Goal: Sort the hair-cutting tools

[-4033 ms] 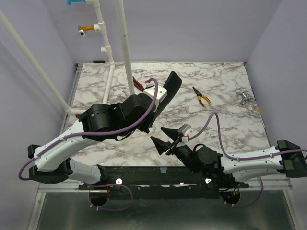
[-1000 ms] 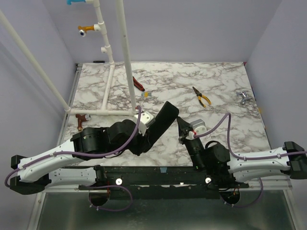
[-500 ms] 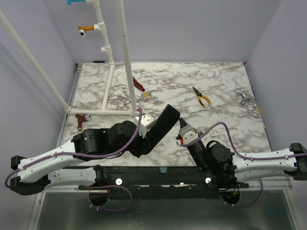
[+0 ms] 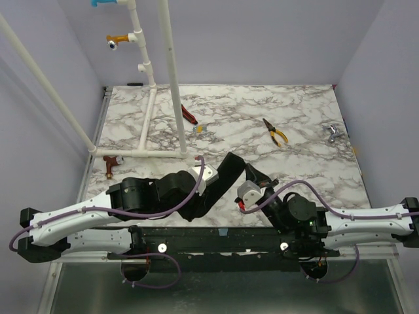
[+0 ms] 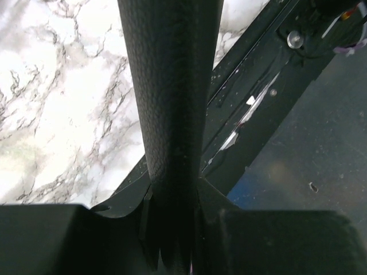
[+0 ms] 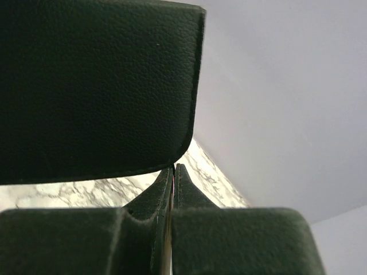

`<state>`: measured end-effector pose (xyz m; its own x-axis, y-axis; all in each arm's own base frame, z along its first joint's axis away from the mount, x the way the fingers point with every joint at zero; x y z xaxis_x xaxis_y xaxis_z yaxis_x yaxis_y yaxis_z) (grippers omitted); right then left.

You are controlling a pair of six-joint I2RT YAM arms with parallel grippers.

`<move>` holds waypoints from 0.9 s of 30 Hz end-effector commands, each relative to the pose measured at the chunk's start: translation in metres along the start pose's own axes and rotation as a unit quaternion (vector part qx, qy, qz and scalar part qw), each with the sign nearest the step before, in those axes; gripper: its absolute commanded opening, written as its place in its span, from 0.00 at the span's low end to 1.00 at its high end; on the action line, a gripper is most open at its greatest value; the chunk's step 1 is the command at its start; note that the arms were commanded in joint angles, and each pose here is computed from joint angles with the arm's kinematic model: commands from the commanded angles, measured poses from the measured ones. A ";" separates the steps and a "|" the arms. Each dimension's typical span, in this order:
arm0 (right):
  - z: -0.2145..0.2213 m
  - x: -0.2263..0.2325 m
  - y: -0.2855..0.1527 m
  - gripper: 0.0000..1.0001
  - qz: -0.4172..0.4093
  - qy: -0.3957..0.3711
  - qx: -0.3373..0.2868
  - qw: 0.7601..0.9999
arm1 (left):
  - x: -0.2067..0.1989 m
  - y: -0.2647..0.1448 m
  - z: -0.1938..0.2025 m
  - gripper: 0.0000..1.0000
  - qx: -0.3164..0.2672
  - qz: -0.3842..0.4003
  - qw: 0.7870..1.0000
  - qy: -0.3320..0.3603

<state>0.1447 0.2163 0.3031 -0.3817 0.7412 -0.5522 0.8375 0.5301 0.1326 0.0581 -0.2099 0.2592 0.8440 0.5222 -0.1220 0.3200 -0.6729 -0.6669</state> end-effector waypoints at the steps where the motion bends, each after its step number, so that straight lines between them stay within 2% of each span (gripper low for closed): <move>1: -0.019 -0.029 -0.001 0.01 0.013 -0.023 -0.005 1.000 | 0.011 -0.006 0.044 0.00 0.119 -0.027 0.992 0.036; 8: -0.013 -0.038 -0.019 0.01 -0.058 -0.028 0.004 0.998 | 0.023 -0.027 0.040 0.00 0.106 -0.057 0.991 0.050; 15: -0.018 -0.030 -0.019 0.01 -0.094 -0.033 -0.008 0.995 | 0.020 -0.030 0.041 0.00 0.112 -0.038 0.991 0.065; 27: -0.050 -0.044 -0.004 0.01 -0.037 -0.070 -0.062 0.995 | 0.013 -0.008 0.046 0.00 0.159 -0.014 0.982 0.104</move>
<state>0.1317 0.2176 0.3084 -0.4943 0.4713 -0.7305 0.7073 0.7065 -0.0228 0.0575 -0.1925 0.2473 0.8842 0.4668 0.0187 0.3055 -0.5474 -0.7791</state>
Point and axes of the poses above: each gripper's point midway between its finger pads, its own y axis out along the fingers, its own x axis along the line the jaws close on, z = x × y, the point moved 4 cm from there along -y, back along the fingers, and after that the axes turned 9 degrees about y, right-handed, at the moved point
